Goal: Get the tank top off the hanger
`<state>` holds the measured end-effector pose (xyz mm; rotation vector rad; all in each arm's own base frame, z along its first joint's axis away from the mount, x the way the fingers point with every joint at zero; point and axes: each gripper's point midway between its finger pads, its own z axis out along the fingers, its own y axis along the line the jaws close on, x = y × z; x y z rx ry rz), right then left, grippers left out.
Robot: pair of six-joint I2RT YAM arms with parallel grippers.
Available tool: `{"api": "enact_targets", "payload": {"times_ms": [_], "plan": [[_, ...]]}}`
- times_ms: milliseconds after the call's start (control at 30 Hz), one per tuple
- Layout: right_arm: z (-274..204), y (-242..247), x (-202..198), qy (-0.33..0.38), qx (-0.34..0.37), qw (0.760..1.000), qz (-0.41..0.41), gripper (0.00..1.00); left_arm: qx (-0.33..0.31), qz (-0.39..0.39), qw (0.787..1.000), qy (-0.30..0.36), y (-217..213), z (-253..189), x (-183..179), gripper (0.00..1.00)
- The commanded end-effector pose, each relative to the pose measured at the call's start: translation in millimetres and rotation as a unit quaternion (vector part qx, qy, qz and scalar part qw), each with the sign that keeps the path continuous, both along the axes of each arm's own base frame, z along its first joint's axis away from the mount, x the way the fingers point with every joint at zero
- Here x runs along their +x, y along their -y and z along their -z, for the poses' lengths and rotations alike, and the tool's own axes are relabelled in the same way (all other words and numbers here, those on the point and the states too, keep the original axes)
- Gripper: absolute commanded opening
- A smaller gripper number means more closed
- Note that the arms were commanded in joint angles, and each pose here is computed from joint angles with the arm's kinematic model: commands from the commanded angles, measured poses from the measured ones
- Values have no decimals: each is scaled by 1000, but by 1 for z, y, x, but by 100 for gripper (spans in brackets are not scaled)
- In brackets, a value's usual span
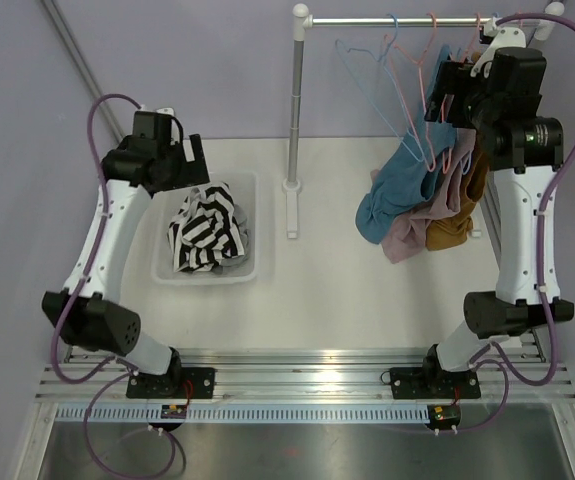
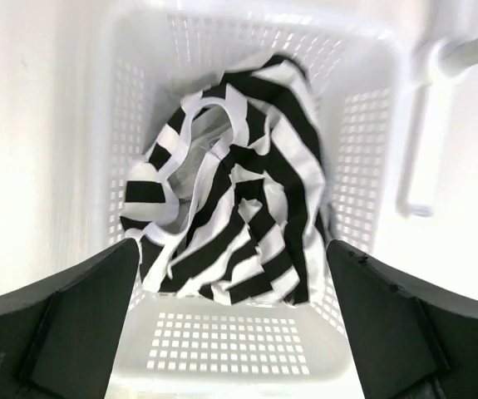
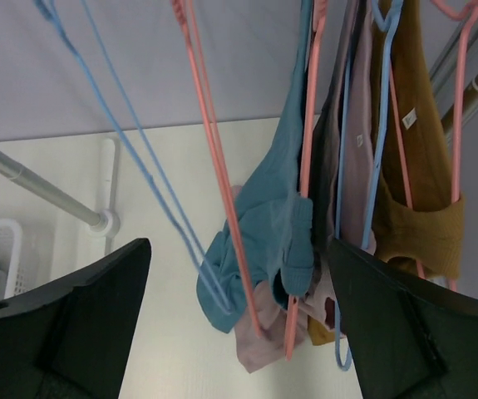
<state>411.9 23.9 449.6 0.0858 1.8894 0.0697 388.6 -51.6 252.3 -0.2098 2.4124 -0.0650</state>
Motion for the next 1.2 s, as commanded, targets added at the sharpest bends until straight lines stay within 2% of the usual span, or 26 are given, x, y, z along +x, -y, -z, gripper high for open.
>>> {"api": "enact_targets", "payload": {"times_ms": [0,33,100,267,333,467,500,600,733,833,933,1000,1033,1167], "plan": [[-33,19,10,37,-26,999,23,93,-18,18,998,66,2,-54,-27,99],[-28,20,14,27,-25,999,22,82,-22,24,995,96,4,-73,-41,99],[-24,15,29,23,-21,1000,4,74,-30,36,991,126,10,-87,-53,99],[-8,38,56,11,-60,997,48,68,-37,95,980,172,39,-99,-100,99],[-7,43,60,10,-61,997,53,67,-34,112,978,173,47,-96,-109,99],[15,37,78,-11,-59,998,31,59,-30,140,976,165,56,-86,-126,99],[18,56,81,-15,-60,997,48,56,-31,146,975,164,57,-85,-128,99],[29,65,90,-21,-45,998,47,48,-34,158,973,167,59,-83,-138,99],[45,61,99,-37,-28,998,31,39,-16,158,973,166,52,-75,-141,99],[45,51,101,-35,-16,999,5,26,-11,157,974,165,49,-73,-143,99],[37,48,98,-25,-16,1000,-4,6,-9,160,973,166,49,-74,-144,99],[30,47,96,-17,-18,1000,-8,6,-9,161,973,163,49,-73,-144,99],[26,46,95,-12,-19,1000,-10,0,-11,163,973,163,50,-73,-144,99],[8,41,88,10,-13,1000,-20,0,-18,166,972,164,53,-74,-145,99]]}}
